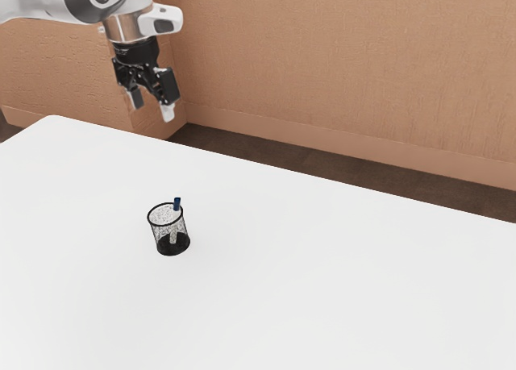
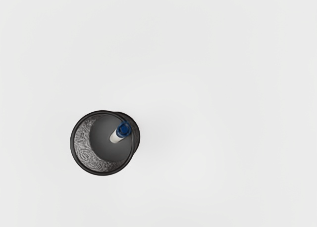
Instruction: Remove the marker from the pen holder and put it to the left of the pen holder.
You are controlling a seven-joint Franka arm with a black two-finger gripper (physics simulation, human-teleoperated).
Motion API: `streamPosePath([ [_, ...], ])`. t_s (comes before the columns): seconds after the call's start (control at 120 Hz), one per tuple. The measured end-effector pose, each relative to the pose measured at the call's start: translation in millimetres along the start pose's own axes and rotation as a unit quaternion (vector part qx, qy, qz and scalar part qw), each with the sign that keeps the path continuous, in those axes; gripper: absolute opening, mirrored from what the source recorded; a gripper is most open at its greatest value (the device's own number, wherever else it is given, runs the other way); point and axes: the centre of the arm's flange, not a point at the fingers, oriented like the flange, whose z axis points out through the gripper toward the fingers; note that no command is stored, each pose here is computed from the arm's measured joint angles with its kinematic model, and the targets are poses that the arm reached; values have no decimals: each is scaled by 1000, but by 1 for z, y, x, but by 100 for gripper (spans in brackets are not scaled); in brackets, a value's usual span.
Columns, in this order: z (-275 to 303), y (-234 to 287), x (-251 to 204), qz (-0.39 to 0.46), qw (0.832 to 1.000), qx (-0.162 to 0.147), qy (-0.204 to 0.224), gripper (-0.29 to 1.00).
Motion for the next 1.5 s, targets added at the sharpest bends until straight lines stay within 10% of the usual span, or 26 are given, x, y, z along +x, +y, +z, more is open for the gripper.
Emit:
streamPosePath([
  [0.2, 12, -1, 4, 9, 1000, -2, -9, 70],
  [0.542, 179, -17, 11, 104, 983, 0, -149, 70],
  [1.083, 245, -10, 43, 278, 952, 32, -123, 70],
  [1.5, 276, -15, 65, 306, 931, 39, -195, 70],
])
